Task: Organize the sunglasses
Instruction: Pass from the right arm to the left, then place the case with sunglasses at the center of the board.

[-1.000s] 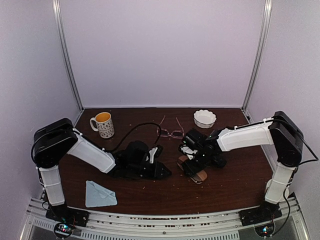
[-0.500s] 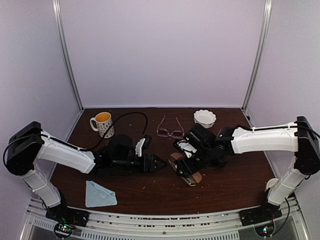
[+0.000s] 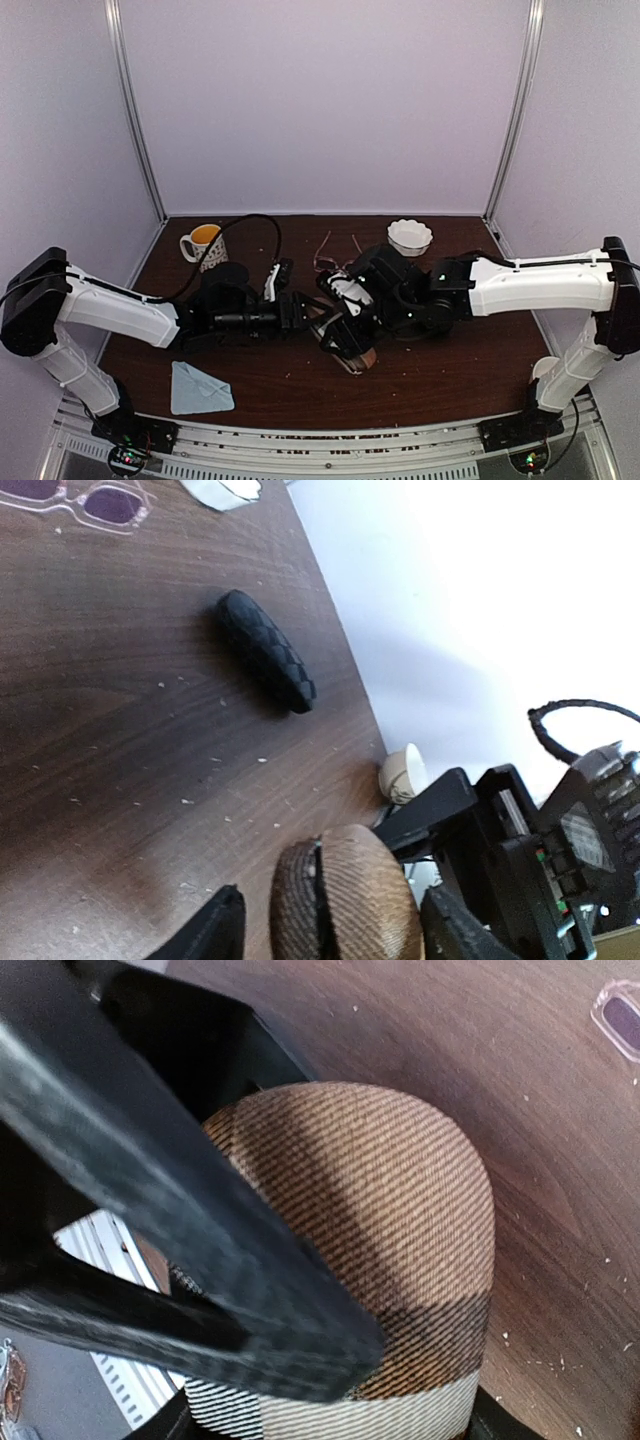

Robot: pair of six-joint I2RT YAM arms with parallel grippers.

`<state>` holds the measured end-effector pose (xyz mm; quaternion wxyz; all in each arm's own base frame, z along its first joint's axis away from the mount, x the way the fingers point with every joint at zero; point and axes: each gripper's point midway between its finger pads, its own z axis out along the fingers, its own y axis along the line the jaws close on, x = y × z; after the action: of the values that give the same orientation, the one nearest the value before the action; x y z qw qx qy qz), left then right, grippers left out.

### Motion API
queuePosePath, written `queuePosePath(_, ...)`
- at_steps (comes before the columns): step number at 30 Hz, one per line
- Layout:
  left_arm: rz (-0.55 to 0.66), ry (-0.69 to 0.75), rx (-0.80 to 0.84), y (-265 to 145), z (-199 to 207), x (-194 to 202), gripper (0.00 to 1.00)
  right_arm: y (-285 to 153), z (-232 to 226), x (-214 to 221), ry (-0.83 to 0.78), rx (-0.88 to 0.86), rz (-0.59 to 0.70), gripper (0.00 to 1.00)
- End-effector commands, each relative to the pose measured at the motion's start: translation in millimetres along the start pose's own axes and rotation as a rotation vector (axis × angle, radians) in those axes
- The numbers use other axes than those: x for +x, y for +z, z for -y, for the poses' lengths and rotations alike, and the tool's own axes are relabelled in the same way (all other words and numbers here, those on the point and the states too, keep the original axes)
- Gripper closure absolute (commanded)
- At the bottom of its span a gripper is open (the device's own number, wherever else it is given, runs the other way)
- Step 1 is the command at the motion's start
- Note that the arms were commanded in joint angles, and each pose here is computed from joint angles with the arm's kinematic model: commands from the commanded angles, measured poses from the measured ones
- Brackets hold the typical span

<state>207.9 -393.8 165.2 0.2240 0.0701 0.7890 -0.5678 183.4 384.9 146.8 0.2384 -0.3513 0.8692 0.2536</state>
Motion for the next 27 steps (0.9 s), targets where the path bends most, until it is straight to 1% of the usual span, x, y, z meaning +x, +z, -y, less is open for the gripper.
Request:
queuePosePath(1, 0.001, -0.029, 0.100, -3.6, 22.9, -4.5, 0.43, -25.6, -17.4, -47.8, -0.006, 0.003, 0.171, 0.52)
queuePosePath(3, -0.017, -0.041, 0.125, -2.7, 28.6, -3.0, 0.48, -27.1, -17.3, -52.9, -0.007, 0.031, 0.191, 0.52)
queuePosePath(5, -0.027, -0.046, 0.147, -3.8, 32.9, -1.6, 0.59, -28.2, -16.5, -56.4, -0.003, 0.057, 0.207, 0.52)
queuePosePath(7, -0.028, -0.044, 0.154, -5.4, 35.2, -1.9, 0.80, -28.6, -13.3, -58.3, 0.003, 0.086, 0.217, 0.51)
queuePosePath(8, -0.031, -0.048, 0.145, -6.6, 34.0, -1.7, 0.90, -28.6, -11.2, -58.0, 0.010, 0.098, 0.218, 0.49)
queuePosePath(9, -0.032, -0.055, 0.126, -7.9, 30.0, -1.9, 0.96, -29.0, -8.8, -57.0, 0.017, 0.109, 0.217, 0.44)
queuePosePath(10, -0.029, -0.058, 0.100, -10.1, 24.4, -2.9, 1.00, -29.5, -7.7, -55.9, 0.022, 0.115, 0.218, 0.38)
queuePosePath(12, -0.009, -0.064, 0.031, -18.4, 6.6, -7.9, 1.00, -30.4, -4.7, -50.9, 0.036, 0.122, 0.217, 0.22)
queuePosePath(13, 0.006, -0.065, -0.006, -24.3, -3.4, -12.4, 1.00, -31.7, -3.1, -48.0, 0.043, 0.124, 0.218, 0.16)
queuePosePath(15, 0.032, -0.055, -0.073, -38.9, -22.2, -22.1, 1.00, -35.3, 1.3, -42.1, 0.061, 0.130, 0.225, 0.06)
queuePosePath(16, 0.046, -0.050, -0.116, -47.9, -32.5, -28.1, 1.00, -37.2, 4.2, -38.3, 0.069, 0.134, 0.229, 0.02)
queuePosePath(18, 0.076, -0.019, -0.221, -69.0, -52.9, -42.0, 1.00, -41.2, 9.5, -30.8, 0.085, 0.143, 0.235, 0.00)
queuePosePath(21, 0.140, 0.051, -0.452, -110.4, -87.5, -65.1, 0.99, -46.9, 16.8, -20.5, 0.102, 0.155, 0.246, 0.00)
queuePosePath(23, 0.171, 0.069, -0.595, -139.8, -110.5, -78.6, 0.98, -49.2, 21.9, -13.5, 0.114, 0.165, 0.250, 0.00)
queuePosePath(27, 0.168, 0.057, -0.755, -182.8, -157.6, -95.3, 0.96, -49.7, 34.3, 0.6, 0.137, 0.192, 0.246, 0.00)
